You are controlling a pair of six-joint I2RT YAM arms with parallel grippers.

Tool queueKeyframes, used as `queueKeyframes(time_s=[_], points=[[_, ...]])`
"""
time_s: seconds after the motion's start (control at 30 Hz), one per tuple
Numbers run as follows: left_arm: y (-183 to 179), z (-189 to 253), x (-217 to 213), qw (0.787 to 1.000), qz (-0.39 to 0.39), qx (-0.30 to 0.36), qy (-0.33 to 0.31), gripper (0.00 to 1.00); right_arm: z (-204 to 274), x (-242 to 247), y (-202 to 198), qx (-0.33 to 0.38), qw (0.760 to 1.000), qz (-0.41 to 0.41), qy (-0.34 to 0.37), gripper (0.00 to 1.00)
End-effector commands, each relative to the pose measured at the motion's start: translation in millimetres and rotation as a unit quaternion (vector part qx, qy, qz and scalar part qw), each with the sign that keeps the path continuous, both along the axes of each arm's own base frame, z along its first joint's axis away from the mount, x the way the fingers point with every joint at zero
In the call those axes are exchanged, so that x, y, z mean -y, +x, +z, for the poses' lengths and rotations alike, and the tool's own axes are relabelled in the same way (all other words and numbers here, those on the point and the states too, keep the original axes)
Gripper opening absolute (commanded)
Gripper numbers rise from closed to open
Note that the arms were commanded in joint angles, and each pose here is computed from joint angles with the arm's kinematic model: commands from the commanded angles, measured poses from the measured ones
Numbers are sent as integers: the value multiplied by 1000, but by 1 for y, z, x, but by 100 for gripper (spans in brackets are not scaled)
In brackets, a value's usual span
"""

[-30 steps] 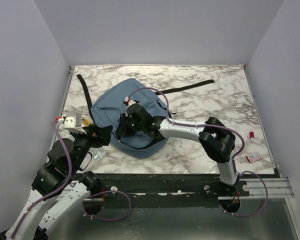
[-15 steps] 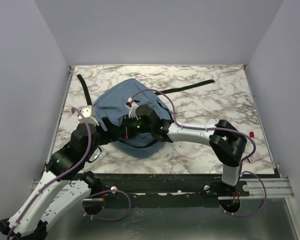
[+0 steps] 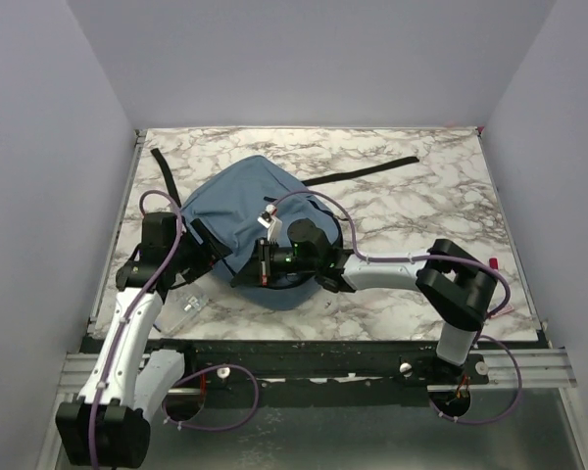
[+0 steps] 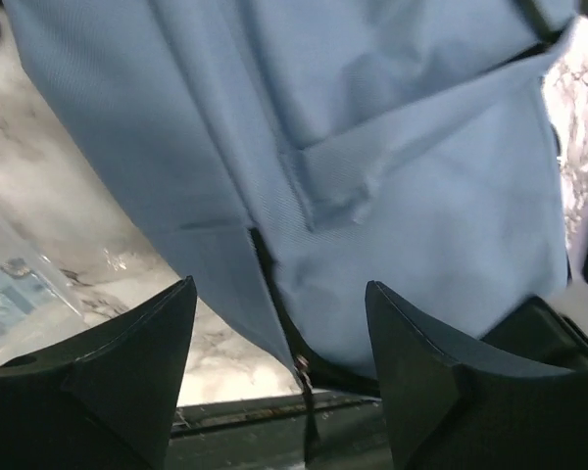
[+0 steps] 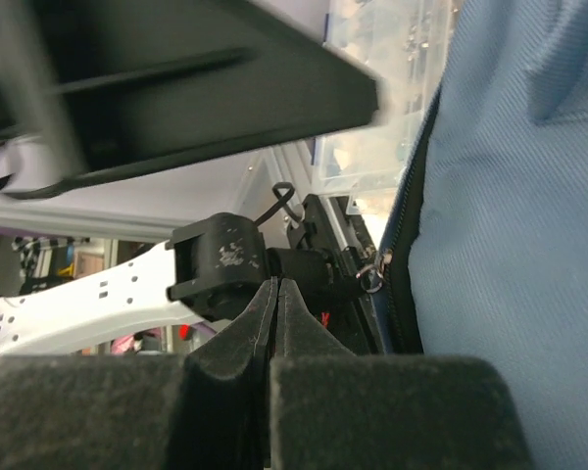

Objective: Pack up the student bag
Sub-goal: Zip the student bag at the center of the board.

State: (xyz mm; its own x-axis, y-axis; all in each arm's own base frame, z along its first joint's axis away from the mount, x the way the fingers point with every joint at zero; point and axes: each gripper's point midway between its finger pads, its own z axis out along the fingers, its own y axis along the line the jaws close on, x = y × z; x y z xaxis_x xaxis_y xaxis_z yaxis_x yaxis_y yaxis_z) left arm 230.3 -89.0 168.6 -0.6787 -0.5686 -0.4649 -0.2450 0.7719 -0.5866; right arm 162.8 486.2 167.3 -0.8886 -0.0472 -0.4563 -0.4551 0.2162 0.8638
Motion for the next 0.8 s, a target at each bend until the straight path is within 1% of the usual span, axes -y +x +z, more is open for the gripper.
queueKeyframes(time_s=[0.0, 0.07, 0.13, 0.2, 0.23, 0.33, 0.4, 0.5, 0.57, 0.63, 0.7, 0.77], points=[[-1, -19, 26, 989, -31, -52, -133, 71, 30, -1, -26, 2, 995, 70, 65, 1], [1, -32, 26, 988, -26, -69, -138, 70, 28, 0, -28, 0, 996, 70, 63, 1], [7, -46, 19, 986, -3, -82, -144, 67, 29, 3, -29, -1, 996, 69, 62, 1], [11, -57, 17, 983, 10, -97, -157, 59, 31, 8, -29, 1, 996, 58, 61, 1], [15, -61, 17, 981, 15, -103, -165, 51, 32, 12, -28, 2, 997, 47, 59, 1], [22, -75, 9, 978, 39, -118, -167, 25, 28, 28, -26, 2, 999, 12, 45, 1], [25, -82, -1, 978, 61, -121, -161, 12, 29, 45, -23, -3, 999, -22, 48, 1], [28, -87, -14, 981, 79, -108, -141, 9, 34, 80, -19, -14, 995, -80, 60, 1], [29, -87, -20, 982, 84, -102, -133, 8, 31, 108, -10, -21, 989, -139, 51, 1], [31, -86, -25, 983, 86, -97, -128, 5, 24, 141, 2, -23, 978, -206, 31, 0], [32, -86, -28, 984, 86, -94, -125, 2, 15, 177, 16, -17, 961, -275, 2, 1], [32, -85, -27, 985, 81, -92, -125, 1, 10, 207, 28, 4, 945, -325, -26, 1]])
